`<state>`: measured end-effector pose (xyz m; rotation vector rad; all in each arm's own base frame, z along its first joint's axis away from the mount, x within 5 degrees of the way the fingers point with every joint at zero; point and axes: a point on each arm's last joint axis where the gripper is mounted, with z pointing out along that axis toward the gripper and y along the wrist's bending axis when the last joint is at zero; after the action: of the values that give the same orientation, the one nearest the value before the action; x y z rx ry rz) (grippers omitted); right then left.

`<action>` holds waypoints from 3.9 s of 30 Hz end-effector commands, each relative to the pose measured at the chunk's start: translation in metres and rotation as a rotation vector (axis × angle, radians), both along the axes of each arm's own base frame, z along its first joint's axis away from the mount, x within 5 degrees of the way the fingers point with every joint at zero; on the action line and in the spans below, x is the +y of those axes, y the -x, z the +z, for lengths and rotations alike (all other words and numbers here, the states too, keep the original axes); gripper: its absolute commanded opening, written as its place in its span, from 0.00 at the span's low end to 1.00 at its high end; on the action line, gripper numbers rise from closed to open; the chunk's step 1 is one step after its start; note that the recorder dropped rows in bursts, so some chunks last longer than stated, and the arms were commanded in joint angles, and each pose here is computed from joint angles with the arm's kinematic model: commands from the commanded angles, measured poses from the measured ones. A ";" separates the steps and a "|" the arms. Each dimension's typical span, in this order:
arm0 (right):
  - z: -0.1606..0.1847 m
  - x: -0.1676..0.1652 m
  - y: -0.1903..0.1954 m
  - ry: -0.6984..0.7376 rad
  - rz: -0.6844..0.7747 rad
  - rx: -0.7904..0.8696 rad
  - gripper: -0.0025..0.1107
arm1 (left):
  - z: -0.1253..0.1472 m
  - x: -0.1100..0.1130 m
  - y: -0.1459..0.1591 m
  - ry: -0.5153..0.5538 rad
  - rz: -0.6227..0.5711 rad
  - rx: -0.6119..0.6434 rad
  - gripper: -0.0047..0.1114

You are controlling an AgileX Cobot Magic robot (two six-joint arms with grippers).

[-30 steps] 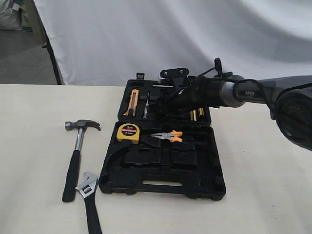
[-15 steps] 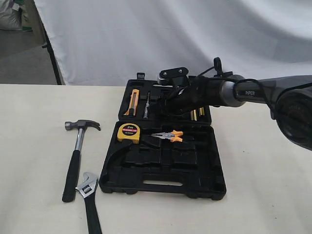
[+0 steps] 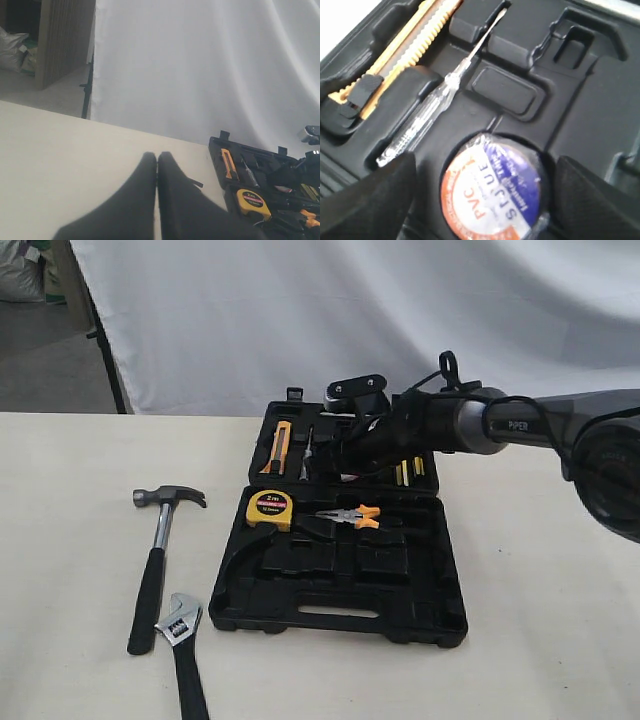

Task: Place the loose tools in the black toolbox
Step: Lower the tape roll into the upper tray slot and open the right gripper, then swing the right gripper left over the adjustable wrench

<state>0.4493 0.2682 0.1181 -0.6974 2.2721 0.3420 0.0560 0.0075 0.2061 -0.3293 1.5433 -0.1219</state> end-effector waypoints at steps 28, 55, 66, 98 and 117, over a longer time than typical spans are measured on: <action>-0.009 -0.006 -0.003 0.015 -0.011 0.012 0.02 | 0.002 0.001 0.001 -0.002 0.026 -0.013 0.05; 0.101 -0.012 0.025 -0.085 -0.023 0.089 0.64 | 0.002 0.001 0.001 -0.002 0.026 -0.013 0.05; 0.103 0.047 0.076 0.037 0.275 0.085 0.64 | 0.002 0.001 0.001 -0.002 0.026 -0.013 0.05; 0.073 0.141 0.185 0.147 0.640 0.150 0.64 | 0.002 0.001 0.001 -0.002 0.026 -0.013 0.05; 0.072 0.142 0.224 0.283 0.809 0.291 0.64 | 0.002 0.001 0.001 -0.002 0.026 -0.013 0.05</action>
<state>0.2303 0.4075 0.1839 -1.7941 2.2606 0.5267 0.0560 0.0075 0.2061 -0.3293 1.5433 -0.1219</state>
